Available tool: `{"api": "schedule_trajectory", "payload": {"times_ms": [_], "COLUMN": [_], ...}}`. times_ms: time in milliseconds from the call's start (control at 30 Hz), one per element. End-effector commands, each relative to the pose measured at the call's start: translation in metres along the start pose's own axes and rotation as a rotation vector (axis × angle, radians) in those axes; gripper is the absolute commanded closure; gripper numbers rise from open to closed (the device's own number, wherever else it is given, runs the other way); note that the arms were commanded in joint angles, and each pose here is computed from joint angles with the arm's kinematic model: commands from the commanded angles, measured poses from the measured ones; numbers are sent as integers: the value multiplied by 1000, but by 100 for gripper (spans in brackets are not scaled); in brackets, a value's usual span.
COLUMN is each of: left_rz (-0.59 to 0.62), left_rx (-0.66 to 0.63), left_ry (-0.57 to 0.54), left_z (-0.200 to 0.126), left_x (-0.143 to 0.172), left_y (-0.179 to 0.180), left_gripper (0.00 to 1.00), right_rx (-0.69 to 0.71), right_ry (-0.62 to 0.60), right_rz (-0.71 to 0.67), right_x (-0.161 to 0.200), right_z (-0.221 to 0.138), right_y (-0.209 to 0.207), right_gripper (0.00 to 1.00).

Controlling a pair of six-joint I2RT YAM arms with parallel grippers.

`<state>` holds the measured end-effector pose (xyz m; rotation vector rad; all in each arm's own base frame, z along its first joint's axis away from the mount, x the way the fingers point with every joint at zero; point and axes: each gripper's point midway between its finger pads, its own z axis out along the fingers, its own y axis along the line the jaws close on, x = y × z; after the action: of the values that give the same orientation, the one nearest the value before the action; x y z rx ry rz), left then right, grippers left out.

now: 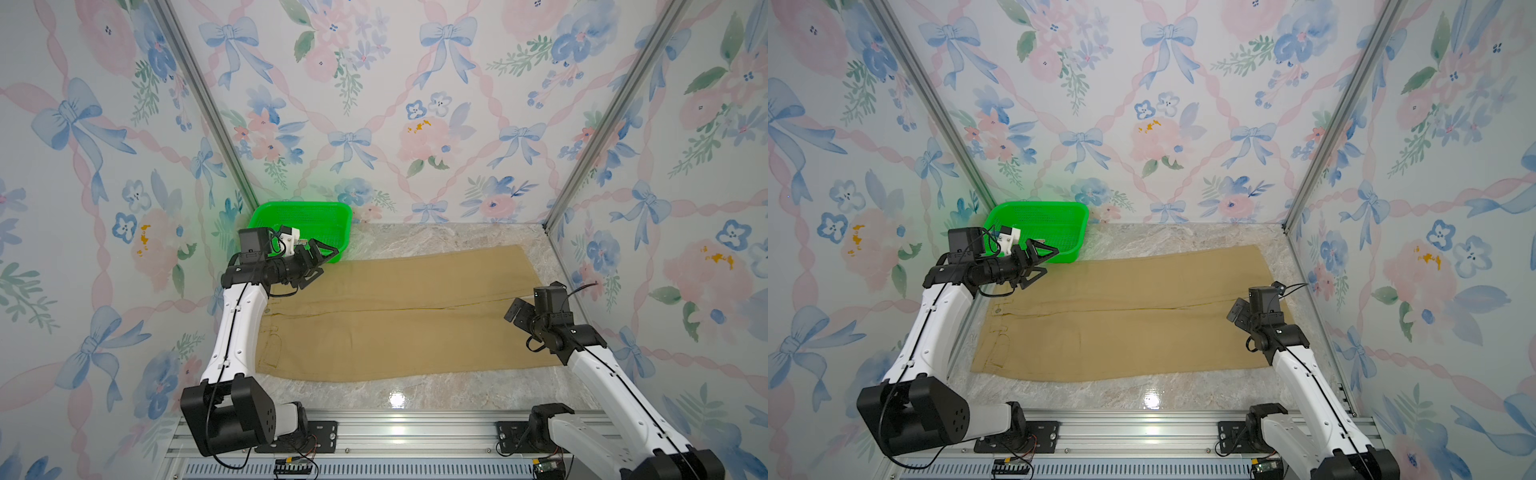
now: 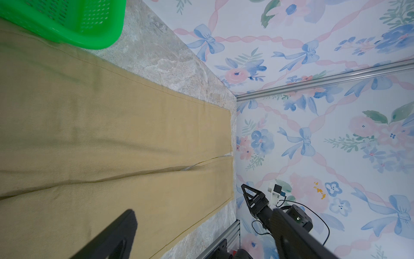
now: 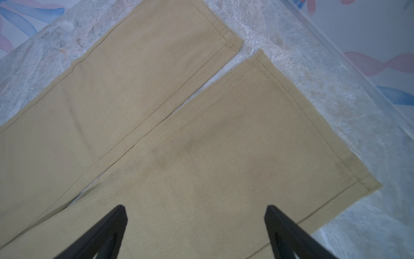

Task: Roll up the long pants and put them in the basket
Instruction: Fold the long pant at the center of the board.

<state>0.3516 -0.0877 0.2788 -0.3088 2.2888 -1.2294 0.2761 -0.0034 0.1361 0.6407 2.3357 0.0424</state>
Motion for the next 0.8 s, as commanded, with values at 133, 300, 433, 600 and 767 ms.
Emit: {"api": "schedule_trajectory", "payload": {"times_ms": [133,300,433,600,767], "left_rz": [69,154,244,162,194], "left_rx": [-8,-112,-63,-41,3], "left_ry": [228,275,280,255,213], "left_z": [36,57,67,73,70], "left_x": [35,54,63,59,58], "left_y": [-10,-16,-34,-43,-53], "left_gripper": [100,10,70,76,100], "right_rx": [-89,-140,-174,-297,-392], "right_ry": [-13,14,21,7,32], "right_rz": [-41,-49,-76,-83,-77], "right_x": [-6,-1,-1,-2,0], "right_z": [-3,-1,-3,-12,-16], "right_y": [23,35,45,68,90], "right_gripper": [0,0,0,0,25]}}
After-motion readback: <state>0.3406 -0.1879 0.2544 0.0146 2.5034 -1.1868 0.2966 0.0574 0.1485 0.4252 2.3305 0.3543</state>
